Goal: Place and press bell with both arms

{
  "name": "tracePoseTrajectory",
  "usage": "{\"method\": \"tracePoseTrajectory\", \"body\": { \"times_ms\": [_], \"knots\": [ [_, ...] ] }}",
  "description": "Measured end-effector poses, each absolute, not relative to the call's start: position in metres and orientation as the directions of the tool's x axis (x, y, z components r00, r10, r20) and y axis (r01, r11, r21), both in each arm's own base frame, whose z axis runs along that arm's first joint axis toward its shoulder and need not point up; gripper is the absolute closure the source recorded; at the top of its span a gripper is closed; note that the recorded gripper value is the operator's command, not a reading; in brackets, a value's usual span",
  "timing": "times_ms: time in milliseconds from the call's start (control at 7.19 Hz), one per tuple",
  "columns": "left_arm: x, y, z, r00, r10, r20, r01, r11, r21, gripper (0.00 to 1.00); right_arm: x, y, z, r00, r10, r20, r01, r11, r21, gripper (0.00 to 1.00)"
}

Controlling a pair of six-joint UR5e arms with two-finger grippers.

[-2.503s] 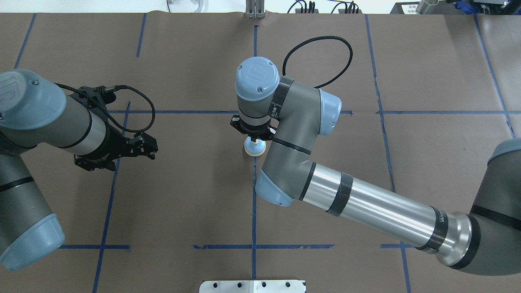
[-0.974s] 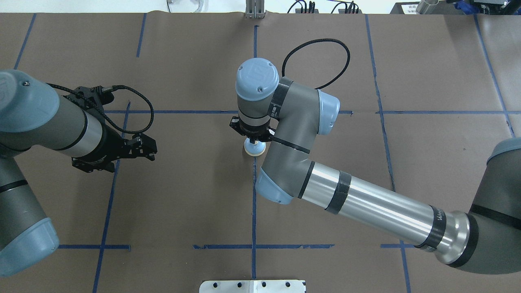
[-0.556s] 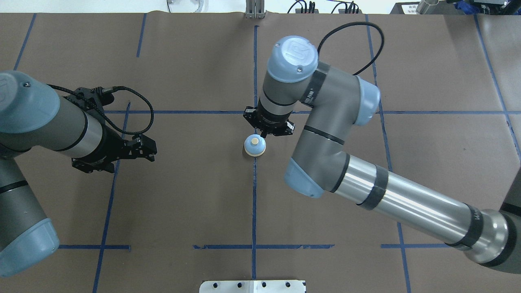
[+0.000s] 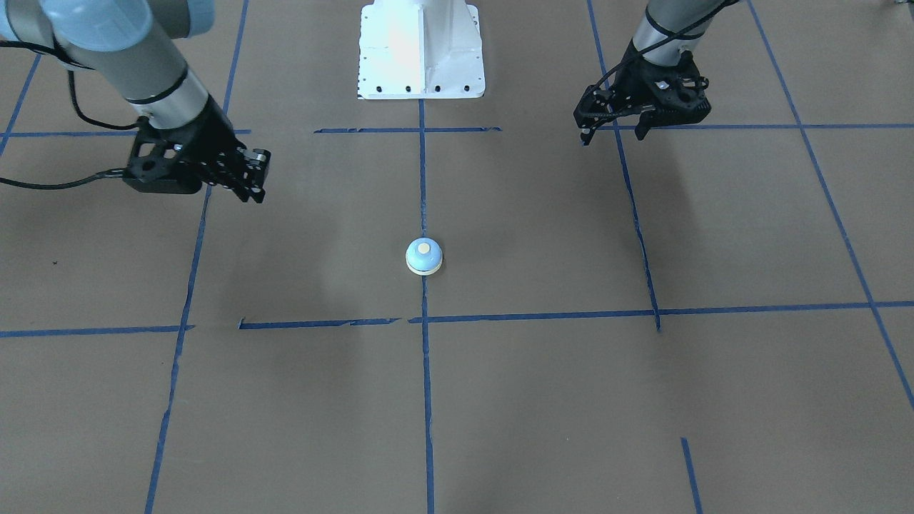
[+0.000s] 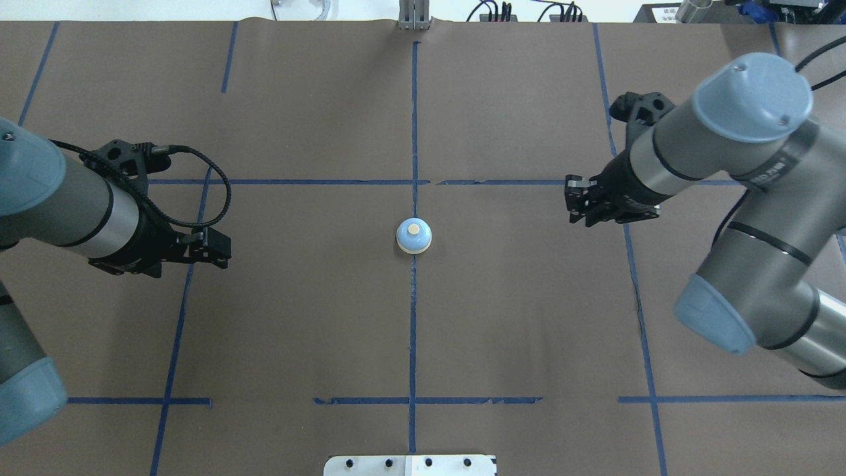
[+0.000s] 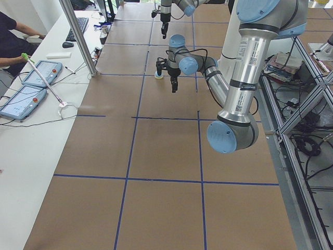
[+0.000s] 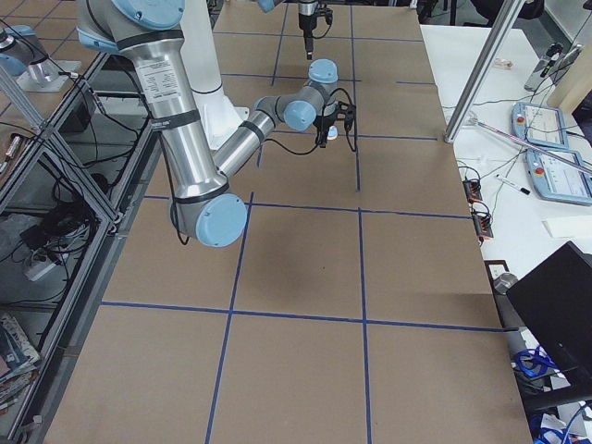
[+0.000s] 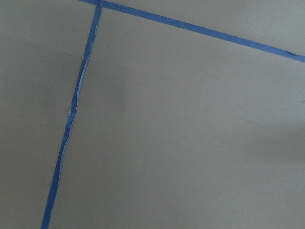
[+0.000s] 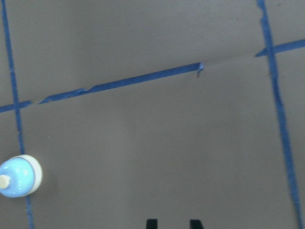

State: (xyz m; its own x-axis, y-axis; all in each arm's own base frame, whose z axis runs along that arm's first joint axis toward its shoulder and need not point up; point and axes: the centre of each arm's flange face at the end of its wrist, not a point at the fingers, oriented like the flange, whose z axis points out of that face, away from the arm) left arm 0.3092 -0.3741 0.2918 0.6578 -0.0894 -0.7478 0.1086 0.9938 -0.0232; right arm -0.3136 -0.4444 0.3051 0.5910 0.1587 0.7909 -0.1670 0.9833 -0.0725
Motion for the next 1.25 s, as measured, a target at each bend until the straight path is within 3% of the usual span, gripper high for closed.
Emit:
{"method": "tracePoseTrajectory", "body": {
  "times_ms": [695, 1252],
  "knots": [
    [0.119, -0.390, 0.413, 0.709, 0.213, -0.673, -0.132, 0.977, 0.170, 0.00, -0.083, -0.442, 0.457, 0.674, -0.055, 0.736, -0.015, 0.996, 0.088, 0.00],
    [-0.045, -0.391, 0.606, 0.642, 0.311, -0.701, -0.221, 0.950, 0.219, 0.00, 0.045, -0.354, 0.566, 0.700, -0.195, 0.687, 0.096, 0.979, 0.180, 0.00]
  ]
}}
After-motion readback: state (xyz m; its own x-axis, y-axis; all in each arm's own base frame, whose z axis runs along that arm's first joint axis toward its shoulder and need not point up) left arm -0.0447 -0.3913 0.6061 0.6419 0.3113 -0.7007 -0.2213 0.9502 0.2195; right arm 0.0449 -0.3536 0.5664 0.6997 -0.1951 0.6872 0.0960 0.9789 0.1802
